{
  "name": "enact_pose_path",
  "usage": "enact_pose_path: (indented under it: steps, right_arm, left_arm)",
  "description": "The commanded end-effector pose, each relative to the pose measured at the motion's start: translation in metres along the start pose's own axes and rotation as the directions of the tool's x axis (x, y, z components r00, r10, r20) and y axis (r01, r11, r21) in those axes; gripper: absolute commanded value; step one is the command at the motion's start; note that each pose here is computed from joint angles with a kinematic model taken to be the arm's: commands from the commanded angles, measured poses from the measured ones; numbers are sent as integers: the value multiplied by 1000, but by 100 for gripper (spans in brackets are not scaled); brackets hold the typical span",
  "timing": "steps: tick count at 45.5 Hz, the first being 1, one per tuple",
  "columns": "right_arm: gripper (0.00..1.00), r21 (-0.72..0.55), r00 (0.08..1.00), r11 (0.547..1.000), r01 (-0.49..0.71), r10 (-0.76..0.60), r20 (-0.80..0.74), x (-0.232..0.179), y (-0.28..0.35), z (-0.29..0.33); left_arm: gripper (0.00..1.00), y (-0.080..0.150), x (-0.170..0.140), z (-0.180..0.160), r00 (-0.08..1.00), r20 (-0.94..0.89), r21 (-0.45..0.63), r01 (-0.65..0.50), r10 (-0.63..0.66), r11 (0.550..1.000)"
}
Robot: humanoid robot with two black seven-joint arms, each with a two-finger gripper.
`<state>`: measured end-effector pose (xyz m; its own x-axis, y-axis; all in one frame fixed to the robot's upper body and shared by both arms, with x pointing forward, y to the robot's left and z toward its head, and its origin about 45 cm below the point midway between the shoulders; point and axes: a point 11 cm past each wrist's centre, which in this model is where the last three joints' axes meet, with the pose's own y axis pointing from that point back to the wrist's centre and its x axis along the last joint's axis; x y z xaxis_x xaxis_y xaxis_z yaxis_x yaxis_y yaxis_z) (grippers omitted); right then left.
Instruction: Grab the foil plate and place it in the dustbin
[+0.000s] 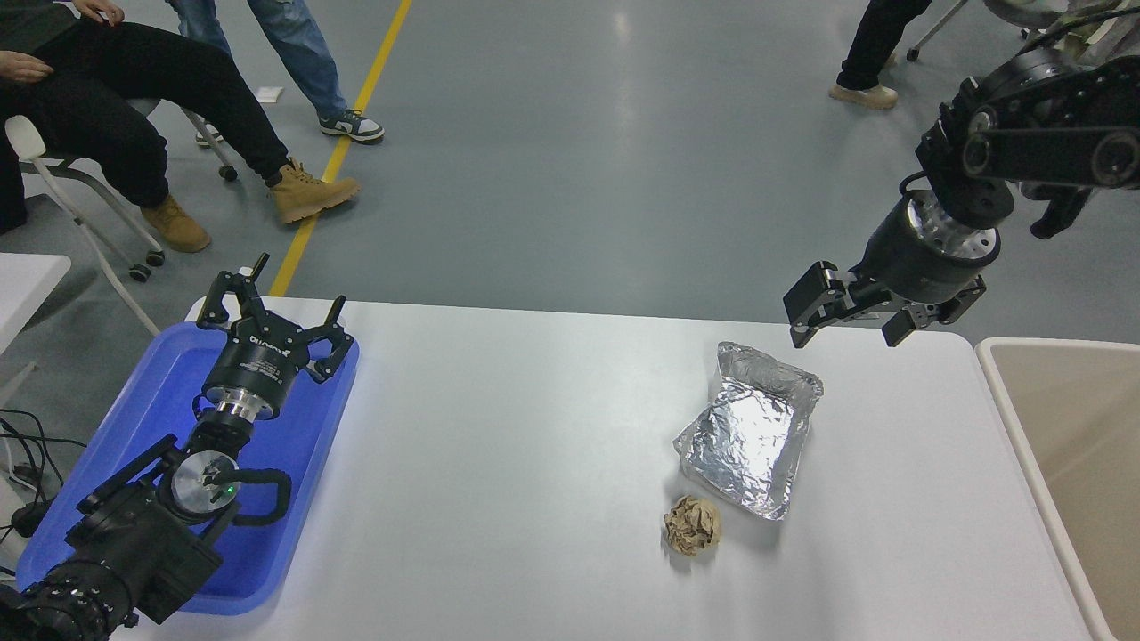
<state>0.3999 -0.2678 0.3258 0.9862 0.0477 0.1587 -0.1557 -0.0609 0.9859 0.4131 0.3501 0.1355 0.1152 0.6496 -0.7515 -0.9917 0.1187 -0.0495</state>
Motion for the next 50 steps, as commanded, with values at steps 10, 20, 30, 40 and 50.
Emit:
enact_pose_path:
  steps: [10, 20, 30, 40, 50]
  right_arm:
    - [100, 0, 999, 999, -35, 35, 18, 5, 15, 6]
    - [100, 10, 997, 1000, -1, 0, 71, -2, -12, 19]
    - [99, -21, 986, 996, -91, 93, 136, -5, -44, 49]
    - [99, 8, 934, 987, -162, 151, 324, -18, -80, 67]
    - [99, 7, 871, 977, -215, 189, 453, -30, -110, 75]
  left_arm:
    - [100, 0, 0, 0, 1000, 0, 0, 0, 0, 1000]
    - [100, 0, 0, 0, 1000, -1, -2, 0, 0, 1000]
    - [100, 0, 0, 0, 1000, 0, 1, 0, 0, 1000]
    - [100, 0, 0, 0, 1000, 0, 0, 0, 0, 1000]
    - [100, 0, 0, 0, 1000, 0, 0, 0, 0, 1000]
